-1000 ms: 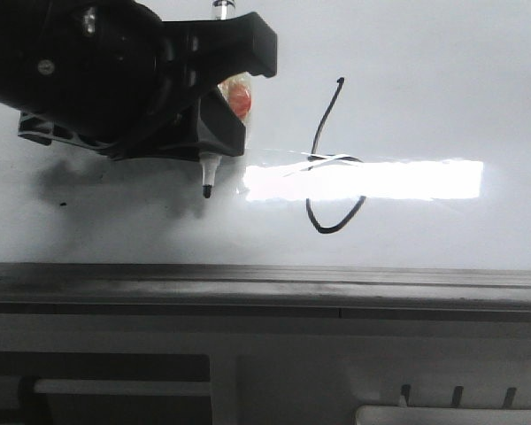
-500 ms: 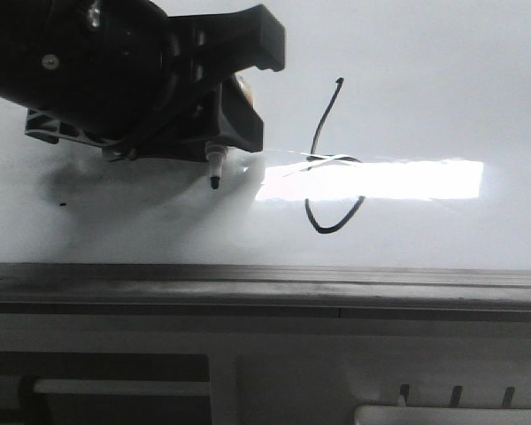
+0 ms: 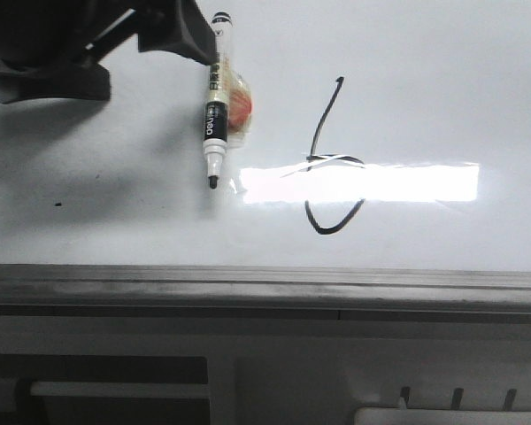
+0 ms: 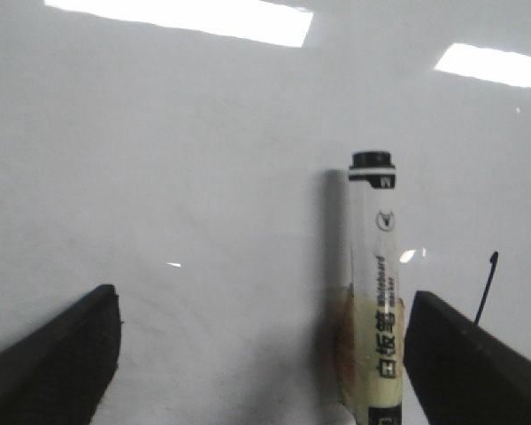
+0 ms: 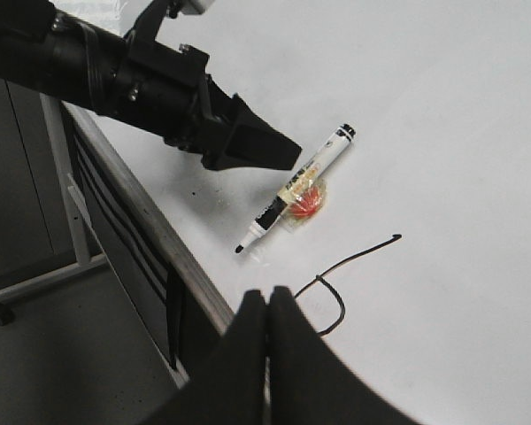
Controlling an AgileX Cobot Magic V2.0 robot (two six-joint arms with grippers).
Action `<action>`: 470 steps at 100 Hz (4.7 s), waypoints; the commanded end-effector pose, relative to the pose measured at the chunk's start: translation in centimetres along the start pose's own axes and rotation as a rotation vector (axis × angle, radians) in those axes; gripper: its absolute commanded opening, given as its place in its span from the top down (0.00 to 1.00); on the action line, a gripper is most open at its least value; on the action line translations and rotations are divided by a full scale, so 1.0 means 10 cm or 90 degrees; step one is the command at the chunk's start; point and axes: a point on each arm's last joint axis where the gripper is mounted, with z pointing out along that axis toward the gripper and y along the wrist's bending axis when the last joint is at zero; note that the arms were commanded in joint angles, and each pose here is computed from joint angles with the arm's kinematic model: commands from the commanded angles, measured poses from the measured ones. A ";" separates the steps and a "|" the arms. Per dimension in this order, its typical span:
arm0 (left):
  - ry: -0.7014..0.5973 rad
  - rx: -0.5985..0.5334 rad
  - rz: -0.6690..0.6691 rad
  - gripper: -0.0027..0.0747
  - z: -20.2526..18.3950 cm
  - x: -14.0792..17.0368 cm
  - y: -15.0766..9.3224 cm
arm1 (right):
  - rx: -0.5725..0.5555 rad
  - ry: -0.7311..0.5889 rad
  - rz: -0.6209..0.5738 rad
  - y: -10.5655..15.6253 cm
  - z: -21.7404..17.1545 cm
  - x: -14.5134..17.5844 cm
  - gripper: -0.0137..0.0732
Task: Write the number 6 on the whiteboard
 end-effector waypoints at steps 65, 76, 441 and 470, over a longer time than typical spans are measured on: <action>-0.226 0.193 0.185 0.99 -1.66 0.26 0.48 | 0.176 0.006 -0.110 0.18 -0.43 0.99 0.92; -0.218 0.208 0.189 0.99 -1.67 0.29 0.46 | 0.157 0.050 -0.109 0.21 -0.40 1.13 0.92; -0.116 -0.121 0.290 0.99 -1.55 1.34 1.25 | 0.546 0.041 0.202 0.00 -0.06 2.12 0.92; -0.116 -0.121 0.290 0.99 -1.55 1.34 1.25 | 0.552 0.050 0.180 -0.01 -0.07 2.12 0.92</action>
